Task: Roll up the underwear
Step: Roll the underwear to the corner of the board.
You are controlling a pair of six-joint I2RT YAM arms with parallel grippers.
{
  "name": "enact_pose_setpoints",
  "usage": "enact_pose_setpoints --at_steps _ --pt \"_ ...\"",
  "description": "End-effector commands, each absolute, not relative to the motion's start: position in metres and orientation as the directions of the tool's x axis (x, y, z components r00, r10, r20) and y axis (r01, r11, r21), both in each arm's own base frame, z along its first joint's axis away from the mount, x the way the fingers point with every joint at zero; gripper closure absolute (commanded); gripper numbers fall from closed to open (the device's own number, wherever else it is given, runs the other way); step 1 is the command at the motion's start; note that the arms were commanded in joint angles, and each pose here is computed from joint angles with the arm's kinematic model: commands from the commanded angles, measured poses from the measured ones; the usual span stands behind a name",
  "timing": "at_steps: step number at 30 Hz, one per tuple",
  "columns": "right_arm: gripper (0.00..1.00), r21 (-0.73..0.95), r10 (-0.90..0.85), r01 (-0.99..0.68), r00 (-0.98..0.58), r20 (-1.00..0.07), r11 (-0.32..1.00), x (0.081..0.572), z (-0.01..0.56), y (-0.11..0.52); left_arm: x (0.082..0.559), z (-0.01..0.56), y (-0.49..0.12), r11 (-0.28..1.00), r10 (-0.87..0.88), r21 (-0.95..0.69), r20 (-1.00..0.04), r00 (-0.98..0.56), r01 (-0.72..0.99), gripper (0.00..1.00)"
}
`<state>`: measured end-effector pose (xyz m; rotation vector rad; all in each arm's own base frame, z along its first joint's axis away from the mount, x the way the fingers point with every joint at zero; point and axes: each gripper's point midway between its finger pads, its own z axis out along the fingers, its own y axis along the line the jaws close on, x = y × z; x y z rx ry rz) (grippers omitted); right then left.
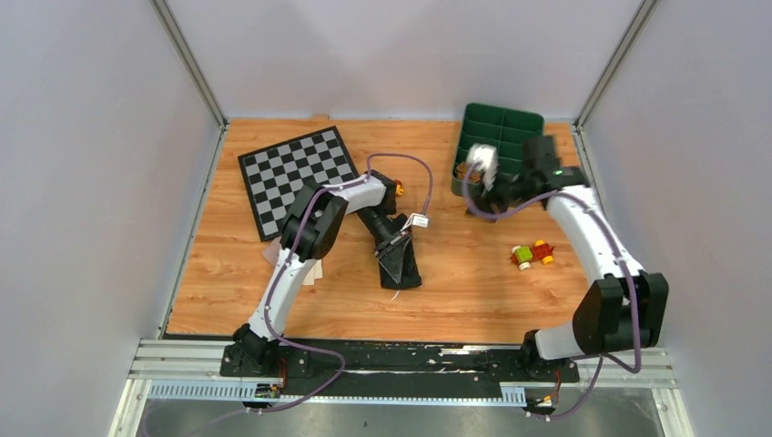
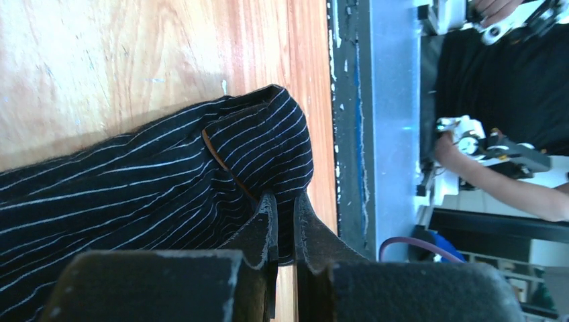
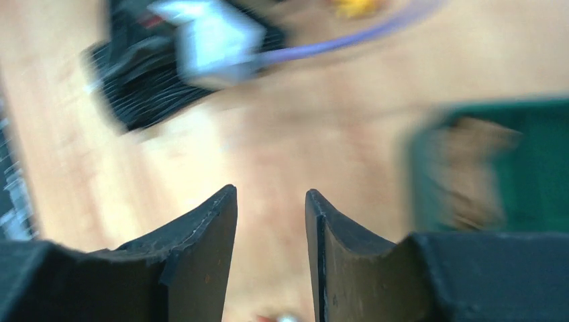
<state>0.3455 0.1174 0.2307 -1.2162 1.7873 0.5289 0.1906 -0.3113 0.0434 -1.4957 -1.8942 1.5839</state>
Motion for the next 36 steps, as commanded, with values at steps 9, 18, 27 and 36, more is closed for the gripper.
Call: enact_pose_setpoints --at_steps 9,18,27,36 --pt "0.47 -0.210 -0.604 -0.960 0.280 -0.746 -0.186 0.210 0.111 0.260 0.195 0.017 -0.303 -0.089 0.802 -0.866 -0.355 -0.480 0.492 1.00" --pt "0.44 -0.177 -0.647 -0.949 0.307 -0.698 -0.260 0.196 0.067 0.290 0.193 0.015 -0.301 -0.093 0.806 -0.865 -0.356 -0.473 0.494 1.00" --pt "0.48 -0.148 -0.685 -0.960 0.273 -0.675 -0.237 0.205 0.053 0.293 0.193 0.015 -0.300 -0.085 0.807 -0.862 -0.354 -0.473 0.499 1.00" --pt "0.67 -0.080 -0.664 -0.946 0.279 -0.693 -0.314 0.189 0.046 0.302 0.197 0.011 -0.301 -0.066 0.812 -0.854 -0.347 -0.469 0.516 1.00"
